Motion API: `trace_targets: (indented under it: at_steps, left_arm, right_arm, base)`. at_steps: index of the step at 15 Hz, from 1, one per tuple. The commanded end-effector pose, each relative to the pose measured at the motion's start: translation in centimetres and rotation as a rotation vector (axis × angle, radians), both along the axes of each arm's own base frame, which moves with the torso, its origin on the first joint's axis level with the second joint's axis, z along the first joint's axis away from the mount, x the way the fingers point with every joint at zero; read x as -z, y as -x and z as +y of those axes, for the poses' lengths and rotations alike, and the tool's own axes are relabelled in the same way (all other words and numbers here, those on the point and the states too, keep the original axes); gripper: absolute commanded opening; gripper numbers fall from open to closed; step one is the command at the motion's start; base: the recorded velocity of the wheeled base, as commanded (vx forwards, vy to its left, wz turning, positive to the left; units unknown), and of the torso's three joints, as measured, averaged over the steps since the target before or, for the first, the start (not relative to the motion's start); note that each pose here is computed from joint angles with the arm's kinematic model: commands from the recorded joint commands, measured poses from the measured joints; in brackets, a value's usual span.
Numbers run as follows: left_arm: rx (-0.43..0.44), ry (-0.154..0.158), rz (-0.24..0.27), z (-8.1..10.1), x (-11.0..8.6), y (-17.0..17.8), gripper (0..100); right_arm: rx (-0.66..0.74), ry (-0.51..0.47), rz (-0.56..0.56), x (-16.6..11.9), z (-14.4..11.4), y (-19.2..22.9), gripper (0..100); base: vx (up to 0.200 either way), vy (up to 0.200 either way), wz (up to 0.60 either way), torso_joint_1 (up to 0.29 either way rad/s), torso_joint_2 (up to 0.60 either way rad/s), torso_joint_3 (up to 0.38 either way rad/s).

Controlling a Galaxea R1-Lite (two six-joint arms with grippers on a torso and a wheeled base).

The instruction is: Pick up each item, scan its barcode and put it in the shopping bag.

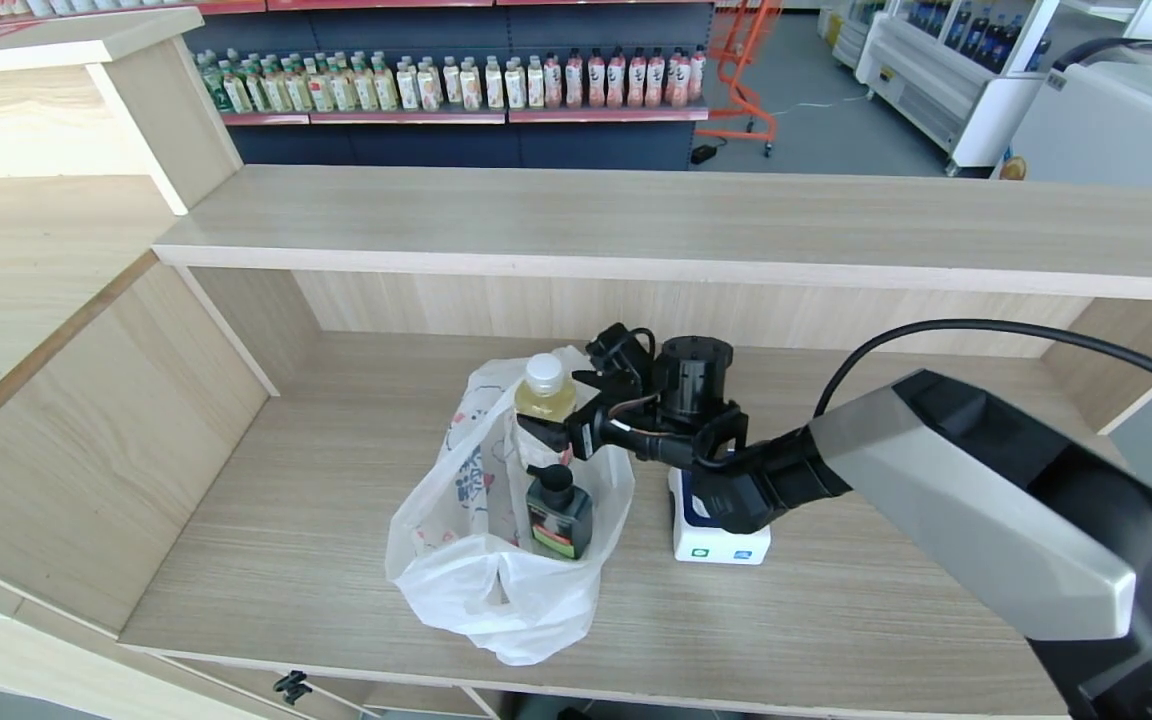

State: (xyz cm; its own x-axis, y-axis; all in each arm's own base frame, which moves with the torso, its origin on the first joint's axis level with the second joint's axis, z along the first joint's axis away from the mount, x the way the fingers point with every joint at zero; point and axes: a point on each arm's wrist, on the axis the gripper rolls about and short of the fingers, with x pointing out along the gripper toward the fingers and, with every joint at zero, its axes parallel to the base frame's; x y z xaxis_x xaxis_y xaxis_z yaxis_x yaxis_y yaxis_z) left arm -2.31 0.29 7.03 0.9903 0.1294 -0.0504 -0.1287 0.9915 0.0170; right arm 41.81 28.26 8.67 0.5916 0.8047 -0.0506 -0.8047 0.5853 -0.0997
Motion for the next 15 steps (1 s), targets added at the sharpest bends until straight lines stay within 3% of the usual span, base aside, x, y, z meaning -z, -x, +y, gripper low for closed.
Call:
trace_targets:
  at_steps: [1, 3, 7, 12, 13, 14, 15]
  left_arm:
    - [-0.001, 0.0, 0.0, 0.0, 0.0, 0.0, 100]
    - [-0.001, 0.0, 0.0, 0.0, 0.0, 0.0, 100]
    - [-0.001, 0.0, 0.0, 0.0, 0.0, 0.0, 100]
    - [-0.001, 0.0, 0.0, 0.0, 0.0, 0.0, 100]
    - [-0.001, 0.0, 0.0, 0.0, 0.0, 0.0, 100]
    - [-0.001, 0.0, 0.001, 0.0, 0.0, 0.0, 100]
    - [-0.001, 0.0, 0.0, 0.0, 0.0, 0.0, 100]
  right_arm:
    - [0.0, -0.045, 0.019, -2.2, -0.4, 0.9, 100]
    - [0.007, -0.136, 0.143, -5.3, -2.2, 3.5, 100]
    - [0.056, -0.184, 0.301, -8.6, -8.2, 10.2, 100]
    - [0.201, -0.205, 0.269, -11.2, -18.0, 20.0, 100]
    - [0.305, -0.157, 0.253, -11.3, -21.1, 22.4, 100]
    - [0.36, -0.111, 0.246, -11.2, -22.4, 24.0, 100]
    - [0.537, 0.009, 0.293, -9.6, -25.5, 29.9, 100]
  base:
    - [0.0, 0.0, 0.0, 0.0, 0.0, 0.0]
    - [0.0, 0.0, 0.0, 0.0, 0.0, 0.0]
    - [0.0, 0.0, 0.0, 0.0, 0.0, 0.0]
    - [0.0, 0.0, 0.0, 0.0, 0.0, 0.0]
    - [0.0, 0.0, 0.0, 0.0, 0.0, 0.0]
    - [0.0, 0.0, 0.0, 0.0, 0.0, 0.0]
    - [0.0, 0.0, 0.0, 0.0, 0.0, 0.0]
